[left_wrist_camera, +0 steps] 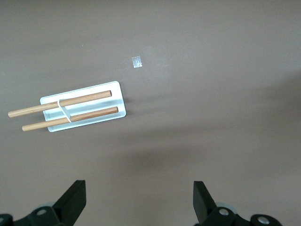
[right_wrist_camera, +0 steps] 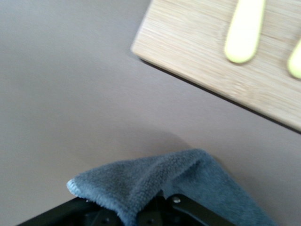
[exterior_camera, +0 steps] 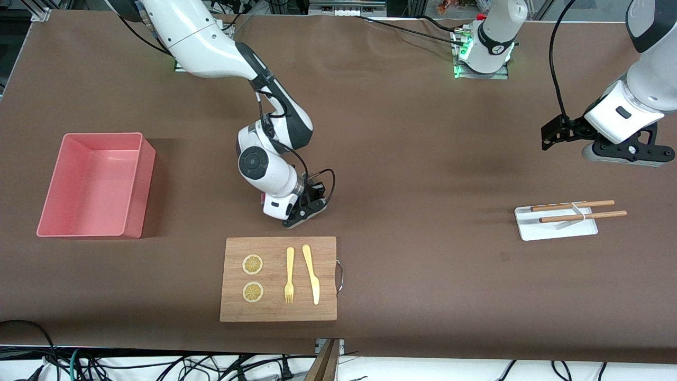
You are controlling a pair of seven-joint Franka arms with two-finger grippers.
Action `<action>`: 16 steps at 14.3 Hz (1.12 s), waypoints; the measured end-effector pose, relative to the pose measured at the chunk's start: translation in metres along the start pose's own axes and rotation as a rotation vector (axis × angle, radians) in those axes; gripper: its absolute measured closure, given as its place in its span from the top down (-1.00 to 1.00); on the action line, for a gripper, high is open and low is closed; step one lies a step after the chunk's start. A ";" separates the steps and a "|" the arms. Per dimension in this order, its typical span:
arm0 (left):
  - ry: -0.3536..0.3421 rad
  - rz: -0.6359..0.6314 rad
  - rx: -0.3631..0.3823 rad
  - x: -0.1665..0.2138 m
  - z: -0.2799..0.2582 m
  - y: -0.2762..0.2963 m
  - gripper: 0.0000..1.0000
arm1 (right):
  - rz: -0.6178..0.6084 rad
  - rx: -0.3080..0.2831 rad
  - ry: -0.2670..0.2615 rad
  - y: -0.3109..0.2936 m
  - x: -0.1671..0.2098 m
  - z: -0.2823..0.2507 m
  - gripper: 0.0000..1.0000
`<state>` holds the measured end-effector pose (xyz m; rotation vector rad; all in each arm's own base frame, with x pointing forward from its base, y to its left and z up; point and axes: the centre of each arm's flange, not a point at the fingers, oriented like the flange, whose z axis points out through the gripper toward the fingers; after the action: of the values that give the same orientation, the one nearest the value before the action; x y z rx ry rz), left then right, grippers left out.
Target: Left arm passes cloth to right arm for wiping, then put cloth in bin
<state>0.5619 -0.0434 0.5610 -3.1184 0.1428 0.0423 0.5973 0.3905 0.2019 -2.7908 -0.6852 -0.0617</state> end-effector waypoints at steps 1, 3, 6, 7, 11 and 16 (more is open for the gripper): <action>-0.001 0.000 0.000 0.000 0.000 0.000 1.00 | -0.012 0.000 -0.019 0.017 0.000 -0.005 -0.96; -0.002 0.000 0.000 0.000 0.000 0.000 1.00 | -0.019 0.002 -0.081 0.055 0.000 -0.036 -0.96; -0.003 -0.001 0.000 0.000 0.000 0.000 1.00 | -0.055 -0.037 -0.161 0.106 -0.006 -0.135 -0.96; -0.003 -0.001 0.000 0.000 0.000 -0.001 1.00 | -0.049 -0.039 -0.165 0.118 -0.011 -0.172 -0.96; -0.004 -0.001 0.000 0.000 0.001 -0.001 1.00 | -0.025 -0.046 -0.132 0.159 -0.042 -0.297 -0.96; -0.005 -0.001 0.000 -0.001 0.001 0.000 1.00 | -0.068 -0.043 -0.159 0.198 -0.103 -0.399 -0.96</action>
<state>0.5614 -0.0428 0.5602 -3.1182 0.1414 0.0506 0.6060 0.0696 0.5267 -2.8350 -0.8261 0.1357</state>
